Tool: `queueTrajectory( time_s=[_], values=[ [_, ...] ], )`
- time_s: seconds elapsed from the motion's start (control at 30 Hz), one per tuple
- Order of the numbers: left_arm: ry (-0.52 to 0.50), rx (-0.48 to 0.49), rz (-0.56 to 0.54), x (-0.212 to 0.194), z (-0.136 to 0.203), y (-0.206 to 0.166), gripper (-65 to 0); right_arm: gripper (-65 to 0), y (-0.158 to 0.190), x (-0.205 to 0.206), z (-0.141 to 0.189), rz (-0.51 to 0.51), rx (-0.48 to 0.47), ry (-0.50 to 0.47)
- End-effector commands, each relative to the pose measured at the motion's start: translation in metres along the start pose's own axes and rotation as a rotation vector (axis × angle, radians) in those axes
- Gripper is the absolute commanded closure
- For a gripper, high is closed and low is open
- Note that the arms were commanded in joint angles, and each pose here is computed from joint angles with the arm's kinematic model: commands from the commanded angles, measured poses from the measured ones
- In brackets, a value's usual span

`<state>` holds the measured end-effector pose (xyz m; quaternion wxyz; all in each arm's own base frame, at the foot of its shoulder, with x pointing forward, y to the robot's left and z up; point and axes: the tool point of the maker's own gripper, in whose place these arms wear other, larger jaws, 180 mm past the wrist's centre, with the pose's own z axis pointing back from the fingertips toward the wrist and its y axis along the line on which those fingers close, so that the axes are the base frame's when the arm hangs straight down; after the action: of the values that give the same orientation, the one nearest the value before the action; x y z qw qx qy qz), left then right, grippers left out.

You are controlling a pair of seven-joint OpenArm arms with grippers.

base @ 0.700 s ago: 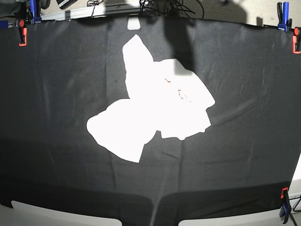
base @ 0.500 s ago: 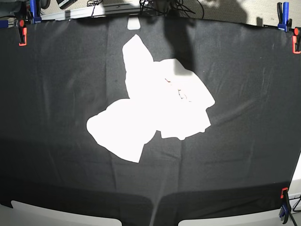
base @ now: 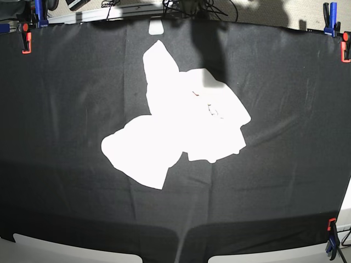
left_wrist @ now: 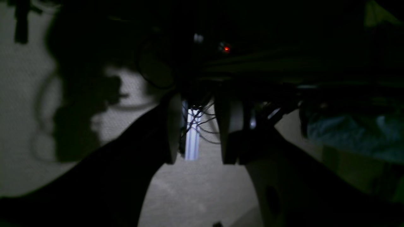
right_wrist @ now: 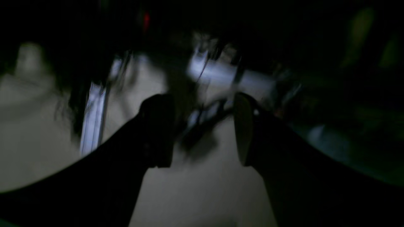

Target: Layout the t-shirt on the table in an organized manner, then fold the t-shirt properly

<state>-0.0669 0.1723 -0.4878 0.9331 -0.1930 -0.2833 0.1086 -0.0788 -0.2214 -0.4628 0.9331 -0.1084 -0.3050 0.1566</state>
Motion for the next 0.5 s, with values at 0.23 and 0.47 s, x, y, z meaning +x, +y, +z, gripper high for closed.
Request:
queueTrajectory(
  time_s=[0.23,0.47],
  values=[
    [-0.176,-0.077,0.01,0.059,0.027,-0.036,-19.4,-28.9,-0.003,0.061,0.027,-0.015,-0.052,-0.249],
    [-0.148,-0.164,-0.061,0.084,0.025,-0.07,-19.4,-28.9,-0.001,0.083,0.028,-0.06,-0.051,-0.297]
  ],
)
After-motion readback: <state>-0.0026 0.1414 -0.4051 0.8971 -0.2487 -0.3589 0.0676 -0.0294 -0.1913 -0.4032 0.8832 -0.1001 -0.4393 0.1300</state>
